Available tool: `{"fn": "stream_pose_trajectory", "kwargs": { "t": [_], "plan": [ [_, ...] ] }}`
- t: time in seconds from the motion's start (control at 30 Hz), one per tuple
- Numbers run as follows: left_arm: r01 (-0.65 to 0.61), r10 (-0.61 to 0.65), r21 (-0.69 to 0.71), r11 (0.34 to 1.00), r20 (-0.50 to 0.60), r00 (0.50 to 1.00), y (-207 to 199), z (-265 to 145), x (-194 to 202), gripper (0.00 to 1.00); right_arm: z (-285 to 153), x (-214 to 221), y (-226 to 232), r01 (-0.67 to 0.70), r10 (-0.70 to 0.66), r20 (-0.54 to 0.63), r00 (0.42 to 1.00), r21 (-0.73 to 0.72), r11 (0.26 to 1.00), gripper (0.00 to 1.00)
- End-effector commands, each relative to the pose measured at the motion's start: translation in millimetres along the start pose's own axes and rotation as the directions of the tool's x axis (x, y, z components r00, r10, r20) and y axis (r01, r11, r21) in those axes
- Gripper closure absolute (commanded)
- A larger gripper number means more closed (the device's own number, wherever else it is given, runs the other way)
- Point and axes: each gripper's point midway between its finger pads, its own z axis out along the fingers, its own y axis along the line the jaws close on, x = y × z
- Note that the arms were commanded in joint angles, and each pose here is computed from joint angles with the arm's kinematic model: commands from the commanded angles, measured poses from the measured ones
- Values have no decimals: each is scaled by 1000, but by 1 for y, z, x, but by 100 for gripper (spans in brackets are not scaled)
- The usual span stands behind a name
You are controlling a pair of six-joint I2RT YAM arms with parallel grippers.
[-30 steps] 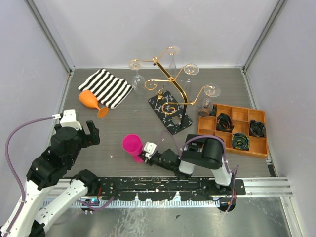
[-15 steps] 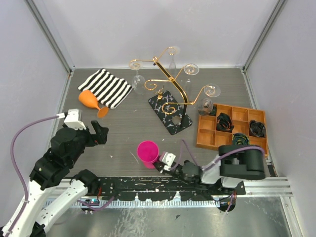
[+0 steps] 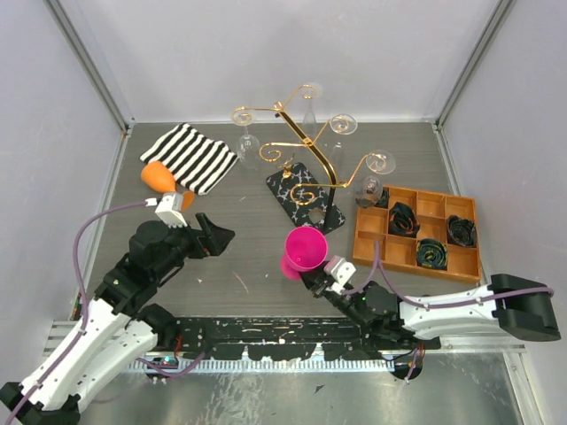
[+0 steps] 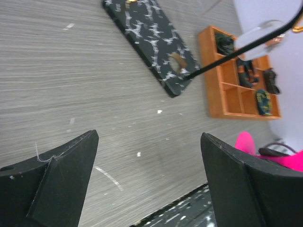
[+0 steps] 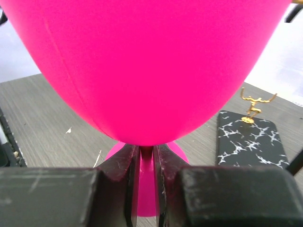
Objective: Place the wine glass upside down on the wine glass rack
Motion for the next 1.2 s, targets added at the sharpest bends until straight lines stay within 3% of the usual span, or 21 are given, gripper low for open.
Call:
{"fn": "stream_pose_trajectory", "kwargs": {
  "t": [0.0, 0.3, 0.6, 0.83, 1.17],
  "plan": [
    [132, -146, 241, 961, 40, 988, -53, 8, -13, 6, -8, -15, -22, -21, 17, 40, 999, 91, 996, 97],
    [95, -110, 285, 954, 36, 993, -112, 21, 19, 8, -7, -41, -24, -105, 89, 166, 982, 90, 990, 96],
    [222, -249, 341, 914, 37, 968, -144, 29, 32, 23, -2, -63, -13, -153, 141, 273, 952, 24, 988, 95],
    [251, -268, 356, 900, 0, 963, -150, 27, 36, 28, 1, -80, 0, -138, 145, 336, 931, -44, 989, 95],
    [300, -307, 379, 876, -42, 951, -153, 21, 40, 39, 9, -92, 3, -90, 94, 379, 920, -30, 996, 95]
  ]
}}
